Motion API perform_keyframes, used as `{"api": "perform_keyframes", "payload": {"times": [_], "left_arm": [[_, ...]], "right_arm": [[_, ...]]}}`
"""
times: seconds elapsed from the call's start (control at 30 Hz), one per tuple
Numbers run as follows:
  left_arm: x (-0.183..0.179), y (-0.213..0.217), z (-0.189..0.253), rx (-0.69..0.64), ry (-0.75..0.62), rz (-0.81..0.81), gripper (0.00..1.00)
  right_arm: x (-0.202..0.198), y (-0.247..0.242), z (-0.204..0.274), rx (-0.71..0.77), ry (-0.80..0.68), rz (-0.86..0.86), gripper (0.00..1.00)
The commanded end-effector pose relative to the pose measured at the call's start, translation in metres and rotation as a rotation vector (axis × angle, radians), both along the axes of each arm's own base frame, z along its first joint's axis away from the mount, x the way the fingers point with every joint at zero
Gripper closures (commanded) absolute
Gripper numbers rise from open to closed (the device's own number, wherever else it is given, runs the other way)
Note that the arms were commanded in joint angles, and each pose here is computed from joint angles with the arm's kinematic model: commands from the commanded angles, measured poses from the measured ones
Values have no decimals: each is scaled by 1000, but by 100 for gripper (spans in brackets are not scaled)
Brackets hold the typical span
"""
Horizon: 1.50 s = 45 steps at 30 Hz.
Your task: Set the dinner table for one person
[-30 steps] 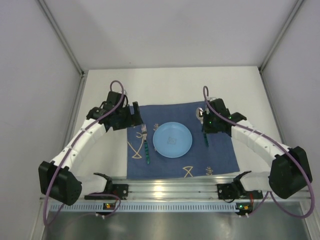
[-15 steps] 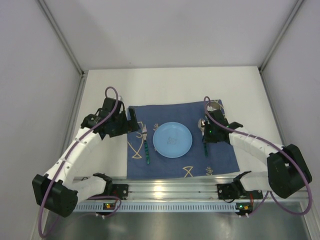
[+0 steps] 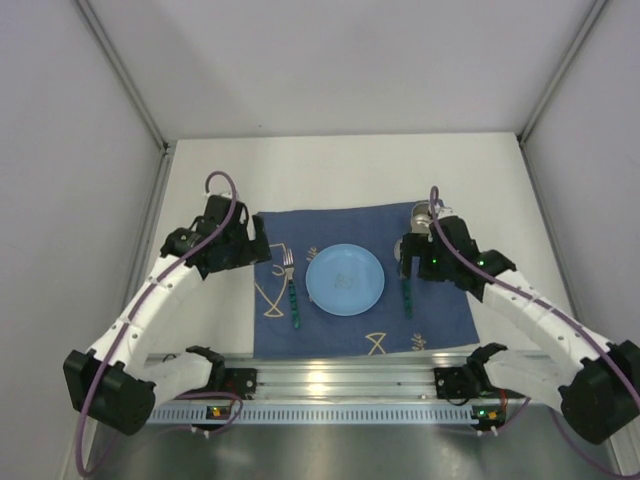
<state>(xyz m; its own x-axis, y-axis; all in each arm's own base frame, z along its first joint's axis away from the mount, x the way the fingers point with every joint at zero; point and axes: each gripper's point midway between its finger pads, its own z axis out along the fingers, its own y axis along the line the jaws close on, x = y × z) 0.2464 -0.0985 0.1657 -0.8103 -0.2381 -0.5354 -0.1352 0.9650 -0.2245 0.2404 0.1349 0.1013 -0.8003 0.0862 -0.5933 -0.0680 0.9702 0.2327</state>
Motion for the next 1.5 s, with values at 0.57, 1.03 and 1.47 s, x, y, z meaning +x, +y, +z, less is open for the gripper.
{"api": "perform_keyframes", "payload": {"times": [0.57, 1.03, 1.47], "left_arm": [[79, 79, -34, 333, -775, 111, 1], [150, 89, -78, 352, -688, 28, 1], [146, 98, -86, 235, -773, 8, 1]], "right_arm": [[-45, -44, 152, 161, -492, -52, 0], [-27, -49, 149, 144, -568, -106, 0], [21, -22, 138, 95, -558, -70, 0]]}}
